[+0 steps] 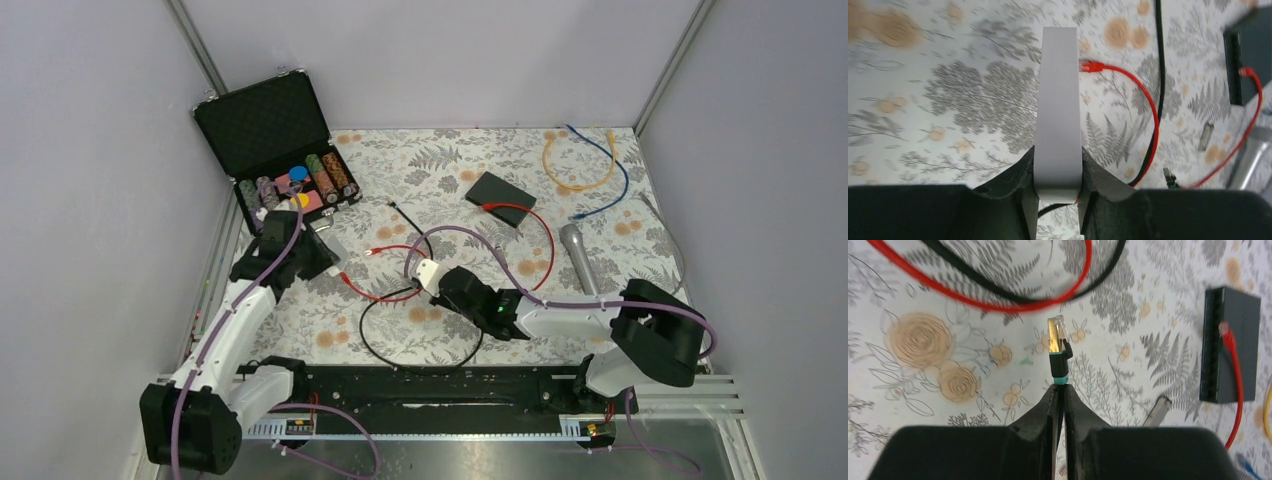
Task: Insert the plug into the switch port
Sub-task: Move the connector to the center of the board.
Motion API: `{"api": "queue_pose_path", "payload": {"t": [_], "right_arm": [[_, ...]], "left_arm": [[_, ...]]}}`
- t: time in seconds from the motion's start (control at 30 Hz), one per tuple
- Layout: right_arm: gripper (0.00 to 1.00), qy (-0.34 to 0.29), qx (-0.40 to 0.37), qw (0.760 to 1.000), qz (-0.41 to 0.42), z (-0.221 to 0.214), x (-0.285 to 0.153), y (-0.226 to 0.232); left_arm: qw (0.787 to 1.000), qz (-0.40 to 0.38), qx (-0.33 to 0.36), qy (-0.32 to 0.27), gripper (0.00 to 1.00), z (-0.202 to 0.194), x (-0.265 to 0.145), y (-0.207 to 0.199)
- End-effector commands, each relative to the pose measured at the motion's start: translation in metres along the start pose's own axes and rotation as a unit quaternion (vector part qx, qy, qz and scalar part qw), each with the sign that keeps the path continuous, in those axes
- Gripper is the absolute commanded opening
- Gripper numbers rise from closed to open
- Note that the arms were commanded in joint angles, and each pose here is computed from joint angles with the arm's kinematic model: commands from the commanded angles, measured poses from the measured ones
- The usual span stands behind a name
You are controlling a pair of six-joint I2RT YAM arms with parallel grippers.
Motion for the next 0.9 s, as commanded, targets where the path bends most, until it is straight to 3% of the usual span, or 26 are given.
{"api": "queue_pose_path", "payload": {"t": [0.0,0.1,0.2,0.3,0.4,0.53,0.7,0.87], "right_arm": [[0.00,0.059,0.025,0.998,-0.018,-0.025,-0.001,0.003],[0.00,0.048,0.055,0.997,-0.011,-0.034,-0.001,0.009],[0.00,-0.012,0.056,0.998,-0.033,-0.025,-0.009,-0.002],[0.00,-0.072,0.033,0.995,-0.058,0.005,-0.024,-0.021],[0.00,-0.106,0.025,0.991,-0.081,0.035,-0.036,-0.034],[0.00,-0.157,0.013,0.981,-0.113,0.068,-0.050,-0.042],[0.00,-0.167,-0.023,0.980,-0.107,0.099,-0.054,-0.038],[0.00,-0.153,-0.023,0.982,-0.104,0.114,-0.051,-0.027]], "left_arm": [[0.992,0.059,0.014,-0.112,0.00,0.050,-0.026,0.010],[0.991,0.001,0.007,-0.135,0.00,0.055,-0.035,-0.005],[0.988,-0.122,-0.005,-0.094,0.00,0.041,-0.038,-0.038],[0.982,-0.177,-0.039,-0.052,0.00,0.029,-0.033,-0.053],[0.974,-0.216,-0.049,-0.045,0.00,0.024,-0.026,-0.062],[0.953,-0.285,-0.105,-0.015,0.00,0.019,-0.014,-0.077],[0.919,-0.349,-0.184,0.019,0.00,0.011,-0.010,-0.092],[0.909,-0.373,-0.183,-0.016,0.00,0.010,-0.025,-0.097]]}}
Point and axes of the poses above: each gripper's point midway between its finger pads, its own x axis out along the fingers, its own y axis along the line the jaws close on, z = x × y, the point moved 4 cm from there along -x, back along the fingers, and after that the axes turned 8 degrees about x, right-handed, at the moved point
